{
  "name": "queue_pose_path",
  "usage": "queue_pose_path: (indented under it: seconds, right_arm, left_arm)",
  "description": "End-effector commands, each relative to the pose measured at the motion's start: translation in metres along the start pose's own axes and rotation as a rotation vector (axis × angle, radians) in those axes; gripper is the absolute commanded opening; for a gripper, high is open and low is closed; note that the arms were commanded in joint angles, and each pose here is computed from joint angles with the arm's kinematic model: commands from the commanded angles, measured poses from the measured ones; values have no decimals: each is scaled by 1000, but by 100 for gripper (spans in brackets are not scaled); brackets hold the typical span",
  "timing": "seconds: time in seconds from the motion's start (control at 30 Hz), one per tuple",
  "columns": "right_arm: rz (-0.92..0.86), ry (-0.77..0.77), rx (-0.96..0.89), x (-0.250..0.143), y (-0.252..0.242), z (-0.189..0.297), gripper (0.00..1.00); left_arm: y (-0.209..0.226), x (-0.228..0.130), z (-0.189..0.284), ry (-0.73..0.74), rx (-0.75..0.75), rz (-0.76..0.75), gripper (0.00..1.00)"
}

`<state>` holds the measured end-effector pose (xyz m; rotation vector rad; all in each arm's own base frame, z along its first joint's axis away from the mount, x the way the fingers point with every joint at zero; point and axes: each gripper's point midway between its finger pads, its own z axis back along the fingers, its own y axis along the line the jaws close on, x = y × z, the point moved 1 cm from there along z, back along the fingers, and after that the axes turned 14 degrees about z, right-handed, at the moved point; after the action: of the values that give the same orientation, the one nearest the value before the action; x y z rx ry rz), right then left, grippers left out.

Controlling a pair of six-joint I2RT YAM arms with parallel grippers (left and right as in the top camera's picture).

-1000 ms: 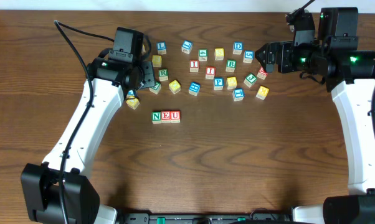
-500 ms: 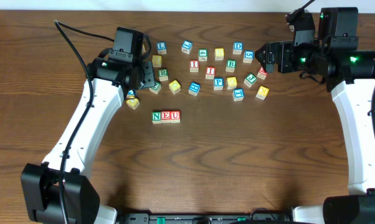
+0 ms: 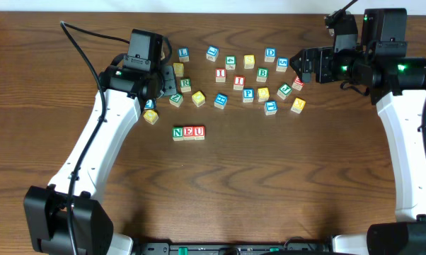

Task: Spell out NEURIPS
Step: 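Move the left gripper forward over the green R block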

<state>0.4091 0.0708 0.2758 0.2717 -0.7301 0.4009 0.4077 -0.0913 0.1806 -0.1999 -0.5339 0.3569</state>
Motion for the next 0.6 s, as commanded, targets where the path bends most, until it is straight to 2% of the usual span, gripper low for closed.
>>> queue_pose_path:
  seconds: [0.0, 0.27, 0.57]
  right_arm:
    - [6, 4, 7, -2, -1, -1, 99]
    - [6, 4, 7, -2, -1, -1, 99]
    - [6, 4, 7, -2, -1, -1, 99]
  left_arm:
    - [-6, 6, 1, -15, -18, -34, 48]
    - [-22, 25, -1, -6, -23, -66, 49]
    - [-43, 52, -28, 25, -10, -91, 51]
